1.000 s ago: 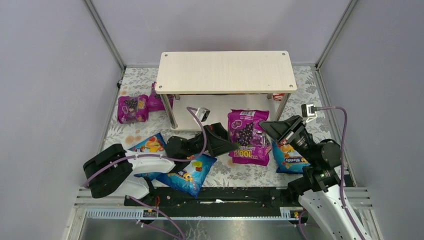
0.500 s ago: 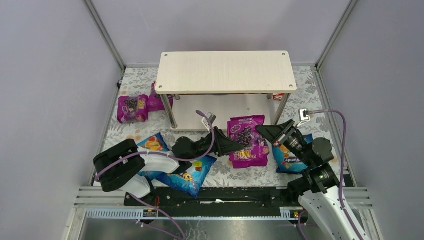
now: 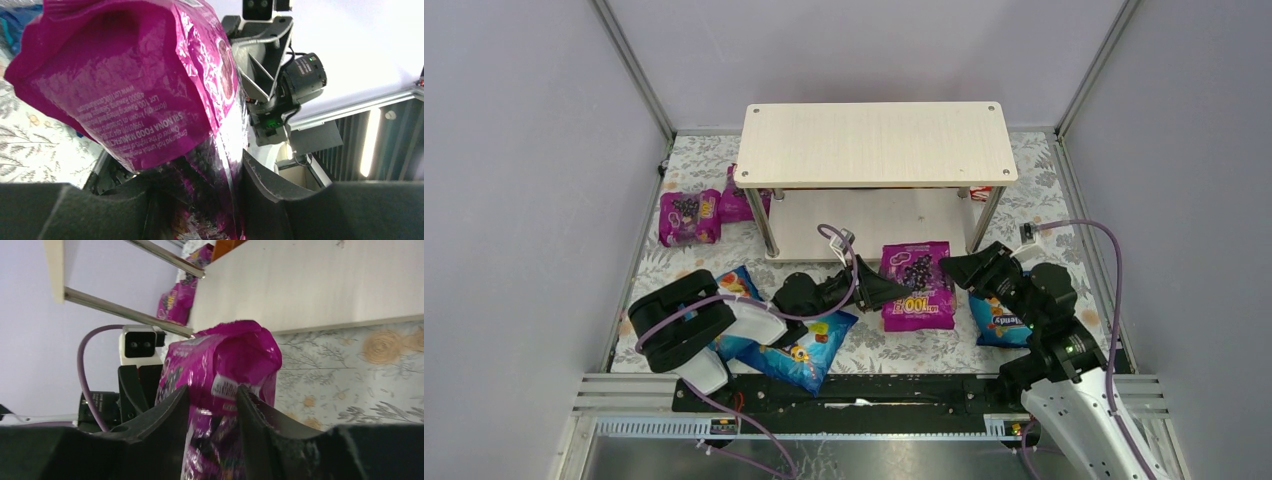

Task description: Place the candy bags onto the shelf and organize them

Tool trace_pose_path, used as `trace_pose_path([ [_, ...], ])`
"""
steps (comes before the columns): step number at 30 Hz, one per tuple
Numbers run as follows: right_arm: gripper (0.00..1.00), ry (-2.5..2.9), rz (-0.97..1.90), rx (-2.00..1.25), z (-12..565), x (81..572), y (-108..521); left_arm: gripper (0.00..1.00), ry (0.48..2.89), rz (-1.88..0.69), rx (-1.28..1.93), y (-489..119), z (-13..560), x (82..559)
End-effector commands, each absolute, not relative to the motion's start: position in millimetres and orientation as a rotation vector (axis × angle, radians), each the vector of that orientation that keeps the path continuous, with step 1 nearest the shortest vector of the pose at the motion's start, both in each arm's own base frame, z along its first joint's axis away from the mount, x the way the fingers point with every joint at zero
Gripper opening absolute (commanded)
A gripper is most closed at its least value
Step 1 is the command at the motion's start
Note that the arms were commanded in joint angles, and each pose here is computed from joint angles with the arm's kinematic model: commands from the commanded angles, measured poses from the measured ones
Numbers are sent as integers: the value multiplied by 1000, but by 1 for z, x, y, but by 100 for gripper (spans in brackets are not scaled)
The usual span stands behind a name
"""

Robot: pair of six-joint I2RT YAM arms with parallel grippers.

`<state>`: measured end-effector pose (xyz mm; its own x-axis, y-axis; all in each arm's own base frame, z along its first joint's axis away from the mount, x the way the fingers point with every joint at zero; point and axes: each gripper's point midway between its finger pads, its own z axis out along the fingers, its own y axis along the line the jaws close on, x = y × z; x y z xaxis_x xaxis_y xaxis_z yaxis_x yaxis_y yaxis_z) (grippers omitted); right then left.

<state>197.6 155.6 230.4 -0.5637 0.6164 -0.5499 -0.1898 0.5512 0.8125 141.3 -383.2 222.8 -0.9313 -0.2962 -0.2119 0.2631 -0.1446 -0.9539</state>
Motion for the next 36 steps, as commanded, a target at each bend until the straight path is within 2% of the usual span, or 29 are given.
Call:
trace_pose_path([
  [1, 49, 1945, 987, 286, 227, 196, 146, 20, 1449, -2212, -52, -367, 282, 157],
  [4, 52, 1939, 968, 280, 229, 197, 144, 13, 1458, -2189, -68, -368, 277, 168],
  [14, 52, 1879, 687, 247, 270, 176, 94, 13, 1500, -1998, -29, -385, 254, 217],
  [21, 53, 1750, 640, 219, 317, 146, 70, 14, 1586, -1797, 59, -415, 218, 257],
  [36, 53, 1760, 571, 208, 314, 132, 55, 14, 1634, -1664, 152, -449, 181, 309],
])
